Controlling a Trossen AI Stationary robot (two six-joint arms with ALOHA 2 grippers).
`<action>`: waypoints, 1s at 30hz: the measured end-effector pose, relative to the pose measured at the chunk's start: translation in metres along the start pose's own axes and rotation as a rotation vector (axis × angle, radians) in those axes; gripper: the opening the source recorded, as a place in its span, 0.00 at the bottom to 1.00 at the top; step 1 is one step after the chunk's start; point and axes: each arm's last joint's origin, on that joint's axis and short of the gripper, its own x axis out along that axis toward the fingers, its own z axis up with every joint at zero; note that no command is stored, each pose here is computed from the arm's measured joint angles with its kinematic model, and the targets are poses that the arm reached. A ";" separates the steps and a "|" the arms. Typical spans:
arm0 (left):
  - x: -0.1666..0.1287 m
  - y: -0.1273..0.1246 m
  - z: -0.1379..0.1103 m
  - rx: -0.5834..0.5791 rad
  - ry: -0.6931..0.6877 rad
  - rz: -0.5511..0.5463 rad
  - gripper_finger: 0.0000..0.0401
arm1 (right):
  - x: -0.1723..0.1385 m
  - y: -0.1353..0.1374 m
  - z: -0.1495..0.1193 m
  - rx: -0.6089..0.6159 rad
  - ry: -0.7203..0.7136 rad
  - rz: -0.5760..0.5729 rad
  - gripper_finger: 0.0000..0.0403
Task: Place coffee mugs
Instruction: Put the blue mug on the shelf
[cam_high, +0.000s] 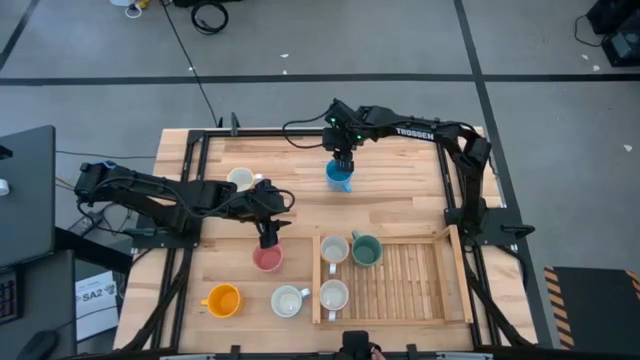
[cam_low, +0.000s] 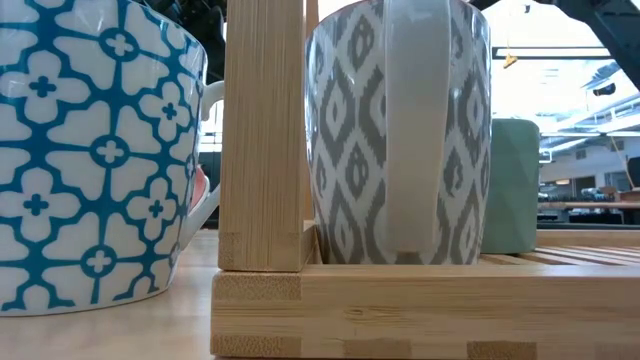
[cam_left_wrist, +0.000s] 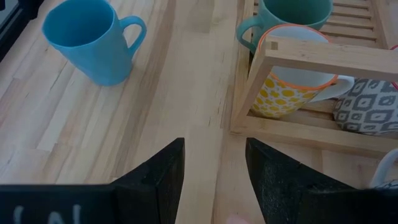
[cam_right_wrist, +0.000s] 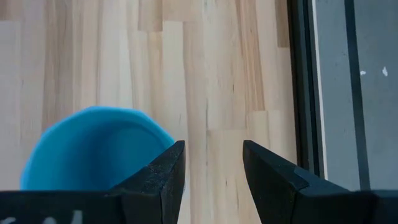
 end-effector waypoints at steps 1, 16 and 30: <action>0.000 0.000 0.000 0.000 0.000 0.000 0.44 | 0.000 0.000 0.000 0.000 0.000 0.000 0.41; 0.000 0.000 0.000 0.000 -0.001 0.000 0.44 | 0.000 0.001 -0.002 -0.002 0.020 0.014 0.41; 0.000 0.000 0.000 0.001 0.000 0.000 0.44 | 0.000 0.003 -0.005 0.000 0.053 0.033 0.41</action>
